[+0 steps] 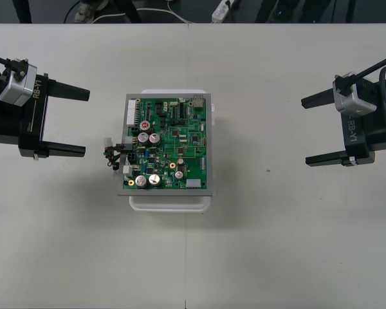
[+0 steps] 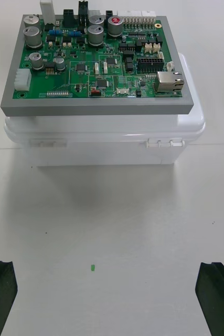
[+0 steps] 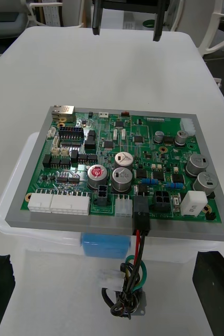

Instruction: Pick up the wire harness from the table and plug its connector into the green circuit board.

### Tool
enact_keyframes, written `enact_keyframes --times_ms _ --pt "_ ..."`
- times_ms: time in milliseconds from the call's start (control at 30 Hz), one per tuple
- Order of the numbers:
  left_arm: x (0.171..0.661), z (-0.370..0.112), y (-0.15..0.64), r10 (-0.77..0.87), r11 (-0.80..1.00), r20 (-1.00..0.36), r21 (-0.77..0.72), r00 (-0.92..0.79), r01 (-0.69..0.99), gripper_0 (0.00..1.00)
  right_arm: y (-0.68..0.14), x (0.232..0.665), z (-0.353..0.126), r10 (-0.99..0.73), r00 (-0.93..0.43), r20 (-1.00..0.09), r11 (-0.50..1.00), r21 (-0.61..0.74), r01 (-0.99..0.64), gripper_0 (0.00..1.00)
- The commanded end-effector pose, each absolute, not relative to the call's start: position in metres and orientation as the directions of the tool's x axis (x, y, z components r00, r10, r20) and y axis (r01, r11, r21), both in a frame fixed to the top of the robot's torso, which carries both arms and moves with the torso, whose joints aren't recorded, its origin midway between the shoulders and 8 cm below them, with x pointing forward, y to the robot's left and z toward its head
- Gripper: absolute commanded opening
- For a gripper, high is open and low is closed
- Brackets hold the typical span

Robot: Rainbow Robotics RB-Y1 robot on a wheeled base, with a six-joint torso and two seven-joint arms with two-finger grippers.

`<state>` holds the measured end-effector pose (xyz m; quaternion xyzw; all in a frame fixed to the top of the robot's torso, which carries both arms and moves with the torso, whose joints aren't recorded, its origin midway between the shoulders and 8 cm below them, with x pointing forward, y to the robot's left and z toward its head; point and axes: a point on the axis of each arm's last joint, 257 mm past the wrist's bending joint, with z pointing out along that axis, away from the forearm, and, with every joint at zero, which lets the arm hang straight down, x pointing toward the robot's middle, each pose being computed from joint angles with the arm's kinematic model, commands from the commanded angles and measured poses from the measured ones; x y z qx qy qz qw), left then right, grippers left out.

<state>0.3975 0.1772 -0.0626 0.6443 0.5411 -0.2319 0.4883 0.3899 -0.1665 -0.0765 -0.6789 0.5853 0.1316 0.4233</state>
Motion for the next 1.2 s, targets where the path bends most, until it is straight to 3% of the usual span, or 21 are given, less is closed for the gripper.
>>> enact_keyframes --times_ms 33,1200 --pt "0.3905 -0.0522 0.1763 0.497 0.007 -0.800 0.391 0.336 0.921 1.00 -0.1795 0.3984 -0.0552 -0.708 0.331 -0.623 0.028 -0.493 -0.869 1.00" --pt "0.3905 -0.0522 0.1763 0.497 0.007 -0.800 0.391 0.336 0.921 1.00 -0.1795 0.3984 -0.0552 -0.708 0.331 -0.623 0.028 -0.493 -0.869 1.00"
